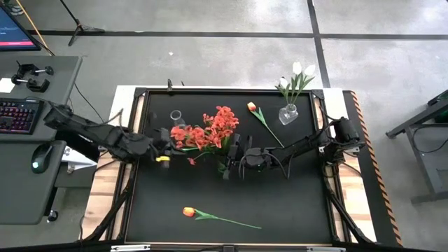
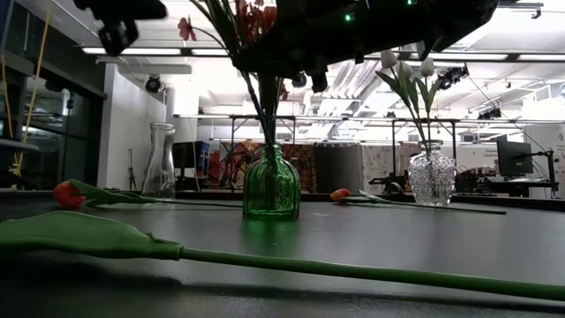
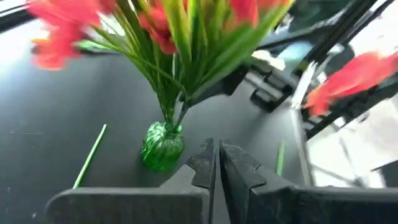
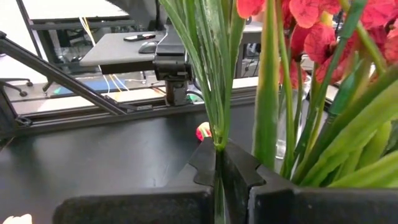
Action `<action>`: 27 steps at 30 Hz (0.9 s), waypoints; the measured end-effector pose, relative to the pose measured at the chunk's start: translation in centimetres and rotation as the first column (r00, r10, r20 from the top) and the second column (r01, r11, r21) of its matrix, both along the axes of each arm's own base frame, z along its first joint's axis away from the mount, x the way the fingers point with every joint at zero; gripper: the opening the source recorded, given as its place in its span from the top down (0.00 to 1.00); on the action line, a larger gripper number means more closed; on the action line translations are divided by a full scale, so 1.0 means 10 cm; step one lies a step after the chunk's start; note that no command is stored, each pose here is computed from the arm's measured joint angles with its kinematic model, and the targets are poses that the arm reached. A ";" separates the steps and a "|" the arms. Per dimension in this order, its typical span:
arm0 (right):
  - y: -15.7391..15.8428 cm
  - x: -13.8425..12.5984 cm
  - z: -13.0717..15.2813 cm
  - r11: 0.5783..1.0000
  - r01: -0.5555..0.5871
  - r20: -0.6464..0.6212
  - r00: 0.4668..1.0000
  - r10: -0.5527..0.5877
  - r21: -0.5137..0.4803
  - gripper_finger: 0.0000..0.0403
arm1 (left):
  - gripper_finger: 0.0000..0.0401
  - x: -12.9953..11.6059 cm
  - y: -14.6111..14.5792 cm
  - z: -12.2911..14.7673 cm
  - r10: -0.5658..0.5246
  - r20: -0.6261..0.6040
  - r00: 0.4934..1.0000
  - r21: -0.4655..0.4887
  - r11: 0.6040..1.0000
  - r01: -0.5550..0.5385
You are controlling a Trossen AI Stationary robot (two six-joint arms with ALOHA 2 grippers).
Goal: Sort flowers into vase by color
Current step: Put the orange flowers into the green vase
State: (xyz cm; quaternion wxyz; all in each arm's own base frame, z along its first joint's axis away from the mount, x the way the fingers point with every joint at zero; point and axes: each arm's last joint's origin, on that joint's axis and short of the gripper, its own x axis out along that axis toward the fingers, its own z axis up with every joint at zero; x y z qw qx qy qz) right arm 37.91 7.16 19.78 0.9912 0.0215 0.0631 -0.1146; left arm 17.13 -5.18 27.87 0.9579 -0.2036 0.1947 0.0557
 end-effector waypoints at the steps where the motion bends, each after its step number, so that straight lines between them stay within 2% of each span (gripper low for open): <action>1: 0.00 0.00 0.00 1.000 0.000 0.001 1.000 0.000 0.006 1.00 | 0.99 0.07 -0.02 -0.04 -0.005 -0.014 1.000 0.020 1.000 0.006; 6: 0.00 0.00 0.00 1.000 -0.007 -0.001 1.000 0.007 0.024 0.99 | 1.00 0.37 -0.06 -0.20 -0.001 -0.030 1.000 0.072 0.997 0.003; 10: 0.01 0.00 -0.01 1.000 -0.018 -0.008 1.000 0.018 0.025 0.91 | 1.00 0.51 -0.03 -0.22 0.003 0.012 1.000 0.087 0.996 -0.004; 19: 0.01 0.00 -0.02 0.998 -0.016 -0.007 1.000 0.017 0.057 0.63 | 1.00 0.55 0.07 -0.16 0.013 0.065 0.998 0.120 0.993 -0.021; 23: 0.04 -0.01 0.00 0.998 -0.033 -0.004 0.999 0.034 0.058 0.57 | 1.00 0.57 0.09 -0.13 0.002 0.098 0.995 0.142 0.990 -0.016; 27: 0.08 -0.02 0.00 0.998 -0.050 -0.008 0.999 0.050 0.034 0.56 | 1.00 0.57 0.11 -0.14 0.007 0.085 0.996 0.153 0.988 -0.020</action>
